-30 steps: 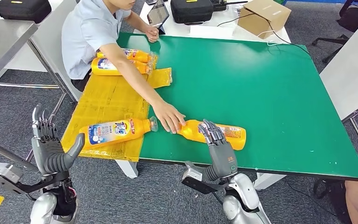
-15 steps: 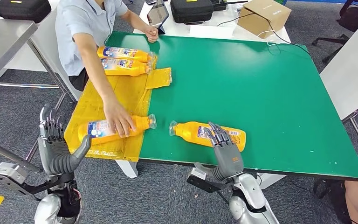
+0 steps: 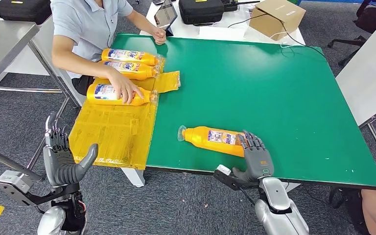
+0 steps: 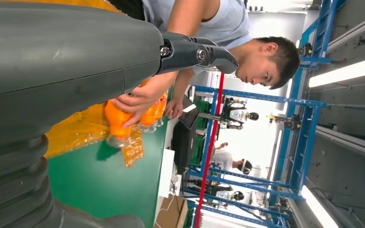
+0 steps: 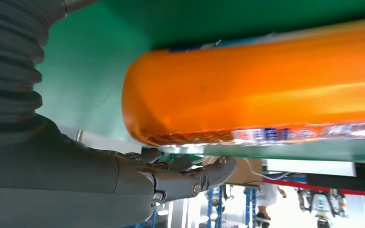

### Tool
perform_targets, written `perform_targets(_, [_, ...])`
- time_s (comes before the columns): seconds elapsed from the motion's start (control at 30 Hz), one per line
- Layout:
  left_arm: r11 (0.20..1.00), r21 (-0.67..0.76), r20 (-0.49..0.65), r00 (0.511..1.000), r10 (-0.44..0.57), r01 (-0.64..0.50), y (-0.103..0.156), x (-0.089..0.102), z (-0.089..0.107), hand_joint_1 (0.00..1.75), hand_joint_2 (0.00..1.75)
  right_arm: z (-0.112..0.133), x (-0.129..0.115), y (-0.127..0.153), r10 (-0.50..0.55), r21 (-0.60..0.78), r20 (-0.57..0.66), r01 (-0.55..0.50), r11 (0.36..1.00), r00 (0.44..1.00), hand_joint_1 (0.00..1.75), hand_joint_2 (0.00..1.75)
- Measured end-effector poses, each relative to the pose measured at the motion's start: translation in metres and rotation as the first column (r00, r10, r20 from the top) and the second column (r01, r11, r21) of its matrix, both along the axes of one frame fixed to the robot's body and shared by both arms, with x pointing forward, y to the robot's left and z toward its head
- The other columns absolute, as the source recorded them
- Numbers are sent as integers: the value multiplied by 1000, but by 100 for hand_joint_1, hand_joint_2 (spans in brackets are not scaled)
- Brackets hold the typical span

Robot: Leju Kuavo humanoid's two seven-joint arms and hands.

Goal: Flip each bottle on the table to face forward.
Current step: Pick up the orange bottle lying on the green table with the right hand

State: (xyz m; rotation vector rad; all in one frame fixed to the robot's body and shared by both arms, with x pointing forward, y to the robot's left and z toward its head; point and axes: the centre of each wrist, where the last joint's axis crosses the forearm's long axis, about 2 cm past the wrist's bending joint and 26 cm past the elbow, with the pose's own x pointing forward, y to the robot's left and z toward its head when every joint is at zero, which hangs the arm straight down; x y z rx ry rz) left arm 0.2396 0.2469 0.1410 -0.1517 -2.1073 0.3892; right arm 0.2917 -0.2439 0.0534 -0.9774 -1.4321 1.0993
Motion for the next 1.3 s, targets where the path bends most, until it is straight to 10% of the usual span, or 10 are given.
perform_targets(0.7, [998,-35,37,998,-46,47,-3,18,11,0,175,6,54,-7,-12,49,-87,17,999,996,3,175])
perform_targets(0.87, [995,-56,30,996,-81,82,-7,26,12,0,175,7,63,1,40,97,-172,-24,995,984,138,175])
perform_targets(1.3, [983,-94,14,988,-154,155,-19,48,12,0,175,23,88,17,45,8,-308,-45,999,950,175,175])
